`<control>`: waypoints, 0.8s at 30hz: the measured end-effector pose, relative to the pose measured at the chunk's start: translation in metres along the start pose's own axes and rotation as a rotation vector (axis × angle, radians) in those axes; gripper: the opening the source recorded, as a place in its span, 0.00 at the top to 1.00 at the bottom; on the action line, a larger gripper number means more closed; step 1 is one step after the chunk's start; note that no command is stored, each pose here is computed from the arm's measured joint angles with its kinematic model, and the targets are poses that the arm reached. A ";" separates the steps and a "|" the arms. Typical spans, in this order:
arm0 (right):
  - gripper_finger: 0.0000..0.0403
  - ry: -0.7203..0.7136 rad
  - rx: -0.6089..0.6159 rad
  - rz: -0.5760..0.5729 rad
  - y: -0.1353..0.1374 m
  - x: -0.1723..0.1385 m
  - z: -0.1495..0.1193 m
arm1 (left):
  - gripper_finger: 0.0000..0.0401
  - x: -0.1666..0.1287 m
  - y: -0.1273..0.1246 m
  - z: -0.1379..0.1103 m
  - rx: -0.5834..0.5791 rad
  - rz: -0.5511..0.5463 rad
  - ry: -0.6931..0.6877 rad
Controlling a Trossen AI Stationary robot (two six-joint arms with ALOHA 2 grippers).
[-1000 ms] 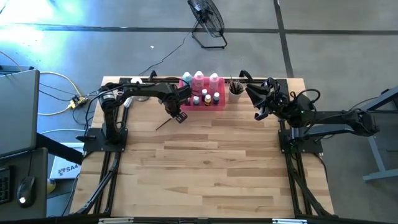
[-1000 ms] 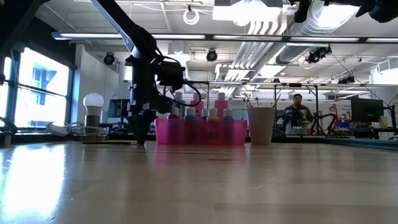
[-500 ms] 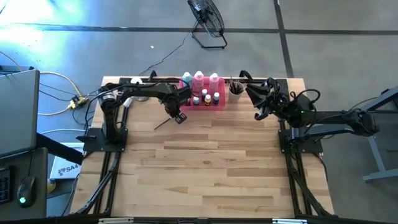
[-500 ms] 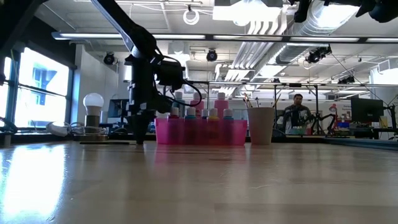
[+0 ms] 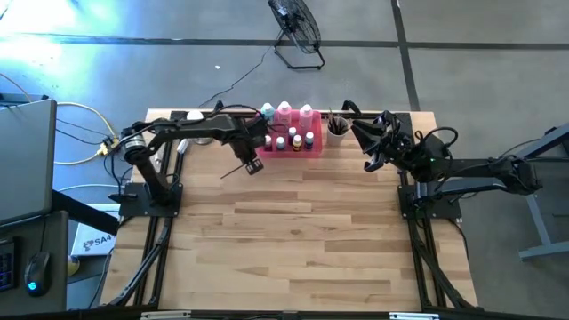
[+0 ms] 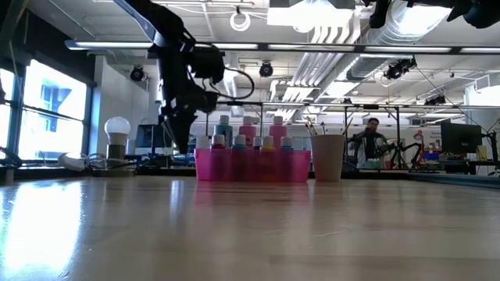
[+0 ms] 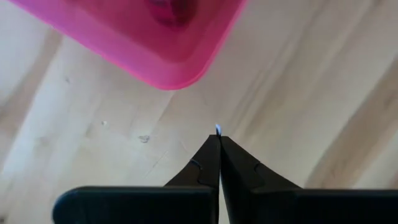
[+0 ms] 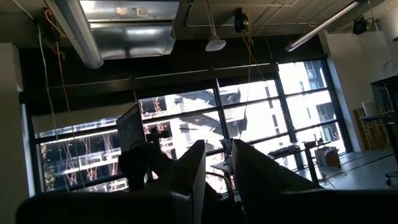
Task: Pick & Place Paint Supplies
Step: Put the silver paintbrush into the white cup
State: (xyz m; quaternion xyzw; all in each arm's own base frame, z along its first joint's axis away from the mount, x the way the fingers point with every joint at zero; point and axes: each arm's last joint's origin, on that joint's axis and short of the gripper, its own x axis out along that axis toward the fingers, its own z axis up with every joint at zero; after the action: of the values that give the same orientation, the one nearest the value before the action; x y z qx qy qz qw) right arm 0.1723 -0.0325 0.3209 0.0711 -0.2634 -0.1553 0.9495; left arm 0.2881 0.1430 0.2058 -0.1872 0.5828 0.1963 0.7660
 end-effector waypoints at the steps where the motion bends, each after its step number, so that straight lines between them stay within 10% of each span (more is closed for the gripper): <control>1: 0.82 0.000 0.000 0.000 0.000 0.000 0.000 | 1.00 -0.005 0.000 0.000 0.012 -0.002 -0.014; 24: 0.82 0.003 0.107 -0.002 0.000 0.000 0.000 | 1.00 -0.186 -0.010 -0.049 0.166 -0.325 -0.779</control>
State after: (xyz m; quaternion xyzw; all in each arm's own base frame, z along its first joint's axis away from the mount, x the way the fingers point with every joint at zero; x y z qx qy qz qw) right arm 0.1725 -0.0325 0.3206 0.1222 -0.2696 -0.1416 0.9446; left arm 0.2076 0.0941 0.3742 -0.1262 0.2269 0.0814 0.9623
